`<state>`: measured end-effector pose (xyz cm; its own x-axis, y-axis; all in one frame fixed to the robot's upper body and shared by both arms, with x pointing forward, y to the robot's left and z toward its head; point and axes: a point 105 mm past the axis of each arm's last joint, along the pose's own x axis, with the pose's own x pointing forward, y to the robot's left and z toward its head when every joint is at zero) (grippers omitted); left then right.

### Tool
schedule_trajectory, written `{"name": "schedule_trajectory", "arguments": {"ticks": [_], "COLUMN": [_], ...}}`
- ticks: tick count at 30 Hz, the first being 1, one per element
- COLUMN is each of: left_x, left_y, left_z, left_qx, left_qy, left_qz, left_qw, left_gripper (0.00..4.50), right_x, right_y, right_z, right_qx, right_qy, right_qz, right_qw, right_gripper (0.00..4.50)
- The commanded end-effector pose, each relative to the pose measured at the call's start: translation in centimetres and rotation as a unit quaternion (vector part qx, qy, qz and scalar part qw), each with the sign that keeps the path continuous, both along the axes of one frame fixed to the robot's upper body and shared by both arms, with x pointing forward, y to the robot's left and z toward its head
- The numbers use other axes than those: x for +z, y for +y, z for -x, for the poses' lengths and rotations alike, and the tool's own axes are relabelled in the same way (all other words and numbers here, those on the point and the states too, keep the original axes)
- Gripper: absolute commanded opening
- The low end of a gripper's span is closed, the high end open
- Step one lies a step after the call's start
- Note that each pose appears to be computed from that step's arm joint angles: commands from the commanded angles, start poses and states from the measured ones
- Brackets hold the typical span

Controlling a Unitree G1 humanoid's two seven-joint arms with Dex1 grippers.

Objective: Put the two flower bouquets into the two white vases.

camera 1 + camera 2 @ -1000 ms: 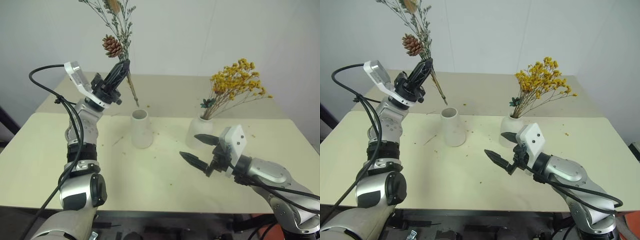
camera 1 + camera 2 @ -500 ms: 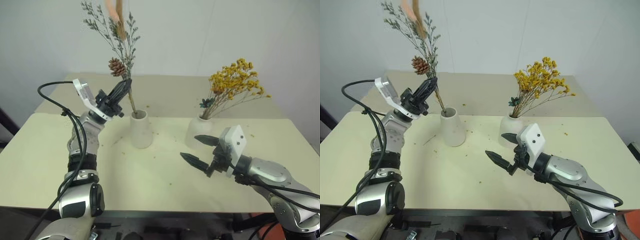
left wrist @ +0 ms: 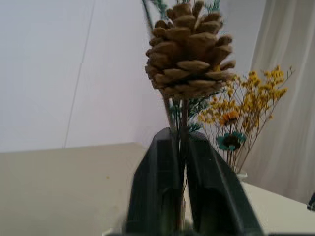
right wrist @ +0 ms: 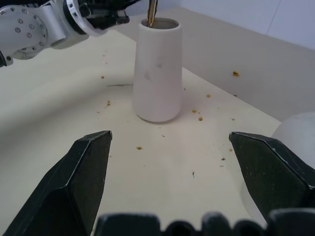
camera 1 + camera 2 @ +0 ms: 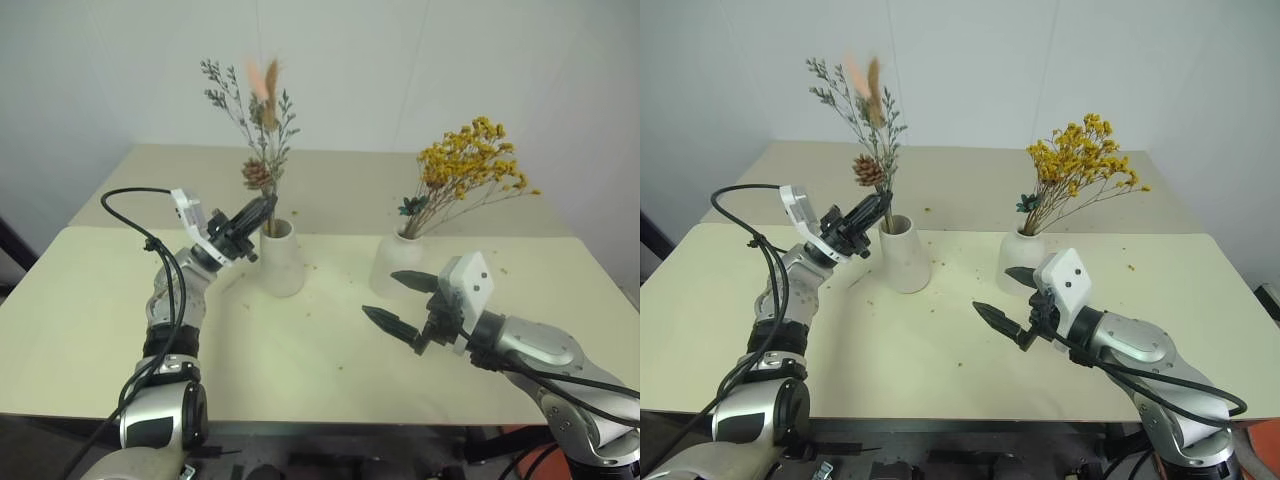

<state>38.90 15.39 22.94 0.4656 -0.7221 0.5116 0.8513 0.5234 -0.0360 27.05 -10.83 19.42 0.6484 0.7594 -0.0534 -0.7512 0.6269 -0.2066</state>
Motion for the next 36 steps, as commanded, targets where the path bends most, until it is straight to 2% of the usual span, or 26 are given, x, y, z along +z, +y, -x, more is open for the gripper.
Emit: {"name": "schedule_trajectory", "arguments": {"ticks": [1, 7, 10, 14, 18, 23, 29, 36], "left_x": [1.6, 1.7, 0.7, -0.9, -0.3, 0.0, 0.1, -0.4], "left_y": [0.4, 1.5, 2.2, 2.7, 4.7, 6.1, 6.2, 5.4], "left_z": [0.7, 1.9, 2.1, 3.0, 3.8, 6.8, 11.2, 13.3], "left_qx": [0.007, 0.010, 0.021, 0.026, 0.074, 0.088, 0.052, 0.021], "left_qy": [-0.038, -0.043, -0.009, 0.005, 0.004, 0.013, 0.032, 0.053], "left_qz": [-0.012, -0.032, -0.072, -0.139, -0.145, -0.134, -0.158, -0.187], "left_qw": [0.999, 0.999, 0.997, 0.990, 0.987, 0.987, 0.986, 0.981], "left_gripper": [1.65, 3.54, 4.46, 4.49, 4.49, 4.49, 4.49, 4.49], "right_x": [1.1, 1.0, 0.9, 0.8, 0.8, 1.0, 1.3, 1.9], "right_y": [-0.1, -0.1, -0.1, 0.0, -0.1, -1.1, -5.6, -11.2], "right_z": [0.2, 0.2, 0.1, 0.0, -0.1, 0.2, 0.7, 1.4], "right_qx": [-0.001, -0.001, -0.003, -0.003, -0.002, -0.007, -0.036, -0.078], "right_qy": [-0.032, -0.033, -0.031, -0.030, -0.030, -0.028, -0.019, 0.001], "right_qz": [-0.004, -0.005, -0.007, -0.006, -0.004, 0.000, 0.044, 0.099], "right_qw": [0.999, 0.999, 0.999, 1.000, 1.000, 1.000, 0.998, 0.992], "right_gripper": [4.50, 4.50, 4.50, 4.50, 4.50, 4.50, 4.50, 4.50]}}
